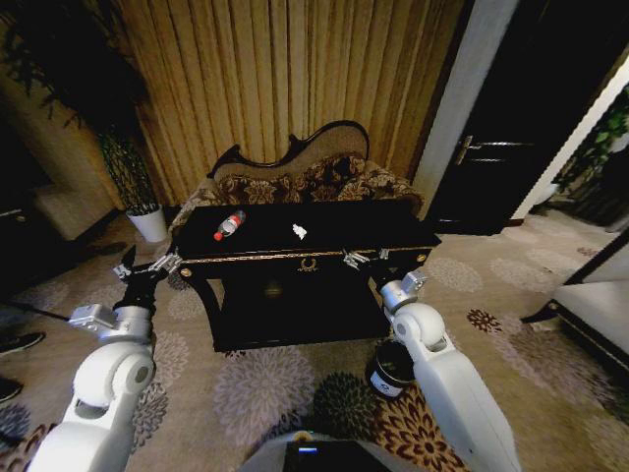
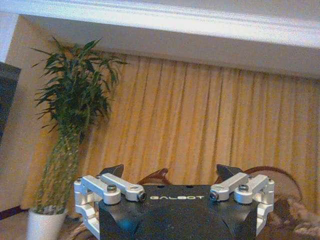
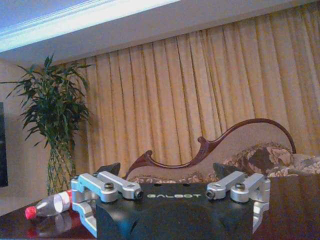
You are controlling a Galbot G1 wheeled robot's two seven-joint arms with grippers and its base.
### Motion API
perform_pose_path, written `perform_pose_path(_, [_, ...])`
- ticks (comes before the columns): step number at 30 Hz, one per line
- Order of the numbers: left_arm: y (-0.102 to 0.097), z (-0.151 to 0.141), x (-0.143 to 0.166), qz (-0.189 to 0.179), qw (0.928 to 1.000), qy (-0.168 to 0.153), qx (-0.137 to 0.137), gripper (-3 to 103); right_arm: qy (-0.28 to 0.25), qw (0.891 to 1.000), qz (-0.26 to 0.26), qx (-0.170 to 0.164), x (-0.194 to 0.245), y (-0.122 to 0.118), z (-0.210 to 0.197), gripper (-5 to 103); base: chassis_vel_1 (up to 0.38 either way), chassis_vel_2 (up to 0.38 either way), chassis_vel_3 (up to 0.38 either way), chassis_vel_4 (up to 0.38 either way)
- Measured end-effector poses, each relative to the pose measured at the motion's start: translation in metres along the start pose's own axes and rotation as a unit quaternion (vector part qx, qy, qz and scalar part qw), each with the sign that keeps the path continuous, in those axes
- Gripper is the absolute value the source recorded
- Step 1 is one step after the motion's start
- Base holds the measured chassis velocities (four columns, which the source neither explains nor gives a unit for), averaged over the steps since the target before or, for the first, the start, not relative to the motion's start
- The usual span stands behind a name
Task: Move to the front of the table and place the trash on the table into the trash bin.
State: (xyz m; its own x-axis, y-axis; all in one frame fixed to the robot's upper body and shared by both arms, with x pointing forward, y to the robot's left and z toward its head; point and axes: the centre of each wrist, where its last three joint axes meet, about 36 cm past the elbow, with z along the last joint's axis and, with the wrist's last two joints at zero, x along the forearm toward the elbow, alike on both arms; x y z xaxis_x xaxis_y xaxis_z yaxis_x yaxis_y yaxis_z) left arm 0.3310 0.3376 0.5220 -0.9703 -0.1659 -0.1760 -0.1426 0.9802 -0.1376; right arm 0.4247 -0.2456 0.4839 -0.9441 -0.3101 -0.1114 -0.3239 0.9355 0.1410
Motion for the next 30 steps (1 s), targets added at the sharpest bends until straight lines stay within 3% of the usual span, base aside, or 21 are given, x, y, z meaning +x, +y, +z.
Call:
perform_pose_path(8, [0.02, 0.006, -0.017, -0.028, 0.999, 0.033, -0.008, 100, -0.004, 1.0, 0.007, 0.007, 0.001, -0.005, -0.003, 100, 0.0, 0.0, 0.0, 0.0])
perform_pose_path(11, [0.018, -0.002, -0.019, -0.025, 0.996, 0.083, -0.021, 100, -0.008, 1.0, 0.01, 0.016, -0.001, -0.009, -0.007, 100, 0.0, 0.0, 0.0, 0.0])
perform_pose_path(15, [0.011, -0.01, -0.018, -0.035, 0.9932, 0.108, -0.026, 100, -0.002, 1.0, 0.016, 0.023, -0.001, -0.013, -0.003, 100, 0.0, 0.0, 0.0, 0.0])
perform_pose_path(22, [0.011, -0.013, -0.019, -0.05, 0.9914, 0.111, -0.047, 100, 0.016, 0.999, 0.032, 0.039, -0.002, -0.02, 0.01, 100, 0.0, 0.0, 0.0, 0.0])
perform_pose_path(28, [0.013, -0.014, -0.02, -0.064, 0.9889, 0.095, -0.094, 100, 0.02, 0.998, 0.041, 0.053, -0.007, -0.023, 0.019, 100, 0.0, 0.0, 0.0, 0.0])
perform_pose_path(30, [0.017, -0.012, -0.021, -0.062, 0.9869, 0.078, -0.127, 100, 0.021, 0.997, 0.041, 0.055, -0.01, -0.023, 0.022, 100, 0.0, 0.0, 0.0, 0.0])
